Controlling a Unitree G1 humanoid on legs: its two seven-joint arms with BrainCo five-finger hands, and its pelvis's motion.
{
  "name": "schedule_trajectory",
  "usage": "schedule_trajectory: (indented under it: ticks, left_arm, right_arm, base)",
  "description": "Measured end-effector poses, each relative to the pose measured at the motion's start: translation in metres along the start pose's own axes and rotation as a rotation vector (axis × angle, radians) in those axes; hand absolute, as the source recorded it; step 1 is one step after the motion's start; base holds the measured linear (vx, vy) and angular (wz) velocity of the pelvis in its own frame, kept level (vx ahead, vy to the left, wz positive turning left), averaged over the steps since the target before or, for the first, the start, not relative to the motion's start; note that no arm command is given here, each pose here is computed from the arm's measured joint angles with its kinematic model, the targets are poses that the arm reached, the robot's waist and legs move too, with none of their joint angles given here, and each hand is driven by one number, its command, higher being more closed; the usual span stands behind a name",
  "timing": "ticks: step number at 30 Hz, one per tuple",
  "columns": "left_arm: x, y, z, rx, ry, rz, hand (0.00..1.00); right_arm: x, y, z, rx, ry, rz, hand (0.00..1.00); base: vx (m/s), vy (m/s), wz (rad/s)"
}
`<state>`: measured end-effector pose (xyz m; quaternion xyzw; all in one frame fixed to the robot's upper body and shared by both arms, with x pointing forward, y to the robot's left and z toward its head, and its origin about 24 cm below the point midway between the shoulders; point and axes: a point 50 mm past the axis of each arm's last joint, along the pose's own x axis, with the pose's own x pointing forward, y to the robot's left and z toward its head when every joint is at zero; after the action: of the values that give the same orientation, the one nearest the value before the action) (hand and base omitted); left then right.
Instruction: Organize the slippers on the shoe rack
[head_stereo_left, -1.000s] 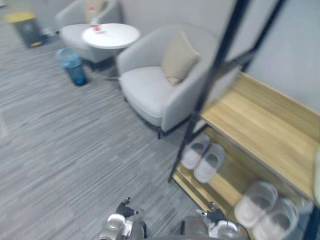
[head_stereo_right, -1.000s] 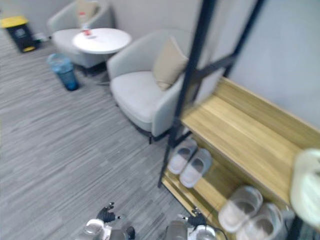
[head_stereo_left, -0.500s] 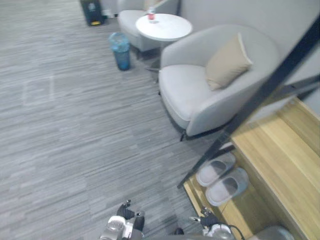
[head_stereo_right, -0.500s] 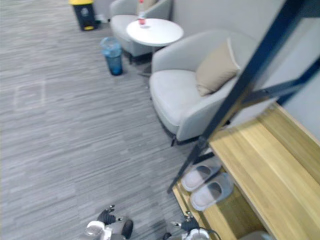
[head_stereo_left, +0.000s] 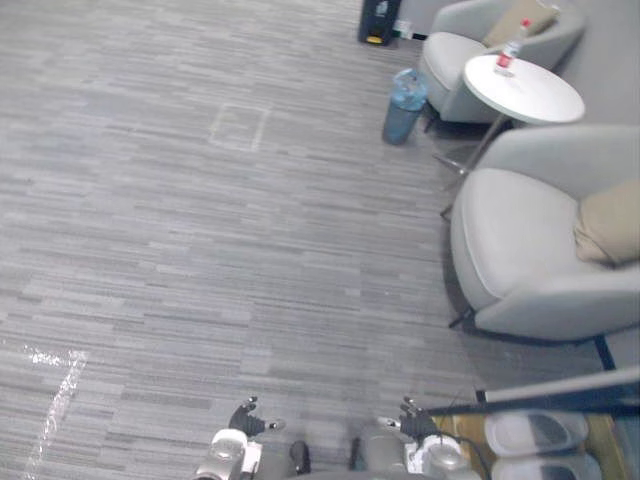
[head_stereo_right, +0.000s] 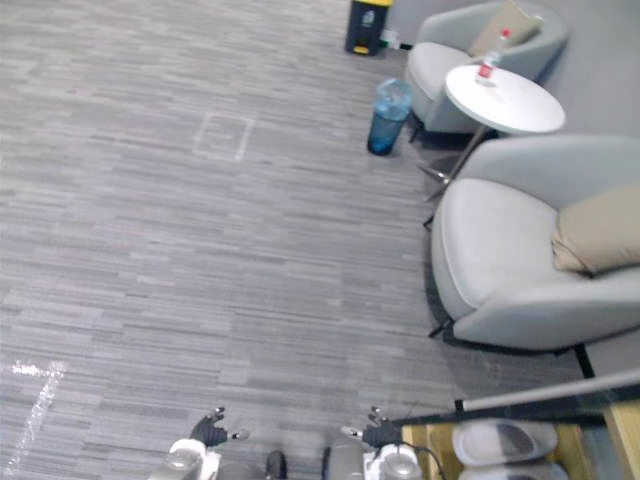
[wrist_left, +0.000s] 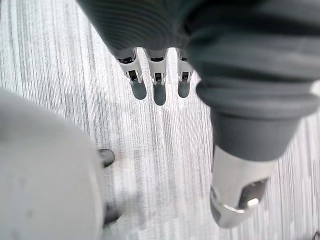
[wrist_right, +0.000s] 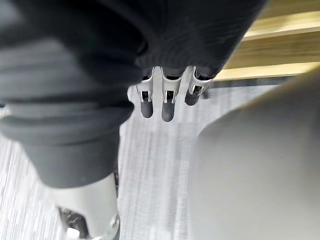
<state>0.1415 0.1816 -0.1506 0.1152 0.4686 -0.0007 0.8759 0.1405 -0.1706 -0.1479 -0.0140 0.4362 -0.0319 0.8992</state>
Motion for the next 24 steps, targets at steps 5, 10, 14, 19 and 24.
schedule_trajectory:
  ticks: [5,10,14,19,24]
  left_arm:
    - [0.001,-0.004,0.004,-0.062,-0.012,-0.003,0.0]
    - [-0.005,-0.029,-0.003,-0.27,0.013,-0.015,0.0]
    - [-0.002,-0.01,0.021,-0.281,-0.09,0.035,0.0]
    - [-0.001,-0.018,0.026,-0.181,-0.119,0.005,0.0]
    - [0.001,-0.013,0.019,-0.149,-0.083,0.011,0.0]
  right_arm:
    - [0.002,-0.008,0.009,0.035,-0.032,-0.028,0.0]
    - [0.003,-0.014,0.018,-0.001,-0.06,-0.03,0.0]
    - [0.004,0.013,0.02,0.011,-0.06,0.034,0.0]
    - [0.004,0.009,0.012,0.007,-0.02,0.022,0.0]
    - [-0.001,0.0,-0.012,0.001,0.071,-0.009,0.0]
  base:
    - [0.61,-0.007,1.09]
    - [0.6,-0.013,0.37]
    - [0.67,0.029,0.08]
    - [0.58,0.138,-0.29]
    - [0.67,0.213,-0.1]
